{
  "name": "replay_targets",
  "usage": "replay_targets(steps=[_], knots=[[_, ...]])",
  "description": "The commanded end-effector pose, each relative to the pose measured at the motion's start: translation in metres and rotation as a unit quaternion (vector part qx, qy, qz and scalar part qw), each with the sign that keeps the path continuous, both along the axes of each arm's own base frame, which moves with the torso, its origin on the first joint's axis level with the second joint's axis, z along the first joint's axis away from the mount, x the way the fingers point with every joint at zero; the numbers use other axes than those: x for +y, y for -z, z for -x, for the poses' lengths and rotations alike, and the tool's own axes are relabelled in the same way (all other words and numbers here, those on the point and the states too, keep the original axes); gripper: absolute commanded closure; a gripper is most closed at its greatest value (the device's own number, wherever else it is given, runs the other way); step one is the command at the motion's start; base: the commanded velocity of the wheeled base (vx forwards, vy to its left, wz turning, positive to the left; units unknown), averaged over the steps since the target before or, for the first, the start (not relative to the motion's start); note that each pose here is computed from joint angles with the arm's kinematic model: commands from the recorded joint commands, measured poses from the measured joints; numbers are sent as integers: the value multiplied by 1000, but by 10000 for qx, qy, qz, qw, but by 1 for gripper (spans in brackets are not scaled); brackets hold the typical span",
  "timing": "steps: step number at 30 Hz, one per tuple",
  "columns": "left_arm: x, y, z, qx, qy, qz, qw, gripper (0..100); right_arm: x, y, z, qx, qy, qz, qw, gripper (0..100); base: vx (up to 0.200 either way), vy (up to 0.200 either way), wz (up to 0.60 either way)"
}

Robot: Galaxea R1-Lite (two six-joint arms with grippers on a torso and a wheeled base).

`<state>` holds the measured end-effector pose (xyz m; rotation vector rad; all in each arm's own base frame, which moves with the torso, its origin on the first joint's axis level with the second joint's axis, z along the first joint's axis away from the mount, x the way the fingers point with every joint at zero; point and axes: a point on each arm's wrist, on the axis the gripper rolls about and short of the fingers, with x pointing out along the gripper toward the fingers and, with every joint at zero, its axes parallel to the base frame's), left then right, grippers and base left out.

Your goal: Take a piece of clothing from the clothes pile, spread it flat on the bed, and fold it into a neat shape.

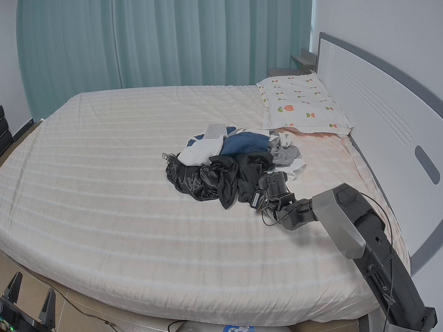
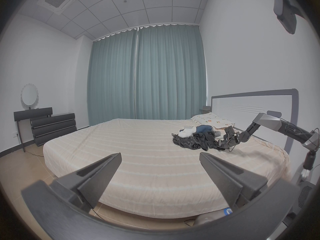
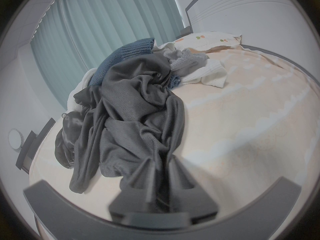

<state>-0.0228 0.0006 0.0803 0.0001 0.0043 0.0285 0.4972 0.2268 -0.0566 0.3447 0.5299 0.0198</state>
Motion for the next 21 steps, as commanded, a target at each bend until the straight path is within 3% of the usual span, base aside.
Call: replay_targets(steps=[1, 4, 7, 11, 16, 21], knots=[[0, 5, 0, 2, -3, 0, 10000, 0, 5, -13, -2, -302, -10, -154, 9994, 100, 0, 0, 0], [0, 5, 0, 2, -3, 0, 10000, 0, 4, -43, -4, -587, -5, -248, 9980, 100, 0, 0, 0], [0, 5, 0, 2, -3, 0, 10000, 0, -1, -65, 6, -559, -8, -231, 9982, 100, 0, 0, 0], [0, 5, 0, 2, -3, 0, 10000, 0, -13, -74, 41, -54, -203, -102, 9997, 100, 0, 0, 0], [0, 5, 0, 2, -11, 0, 10000, 0, -43, -84, 97, 93, -629, -404, 9972, 100, 0, 0, 0], [0, 5, 0, 2, -3, 0, 10000, 0, -82, -88, 147, -179, -620, -655, 9958, 100, 0, 0, 0]])
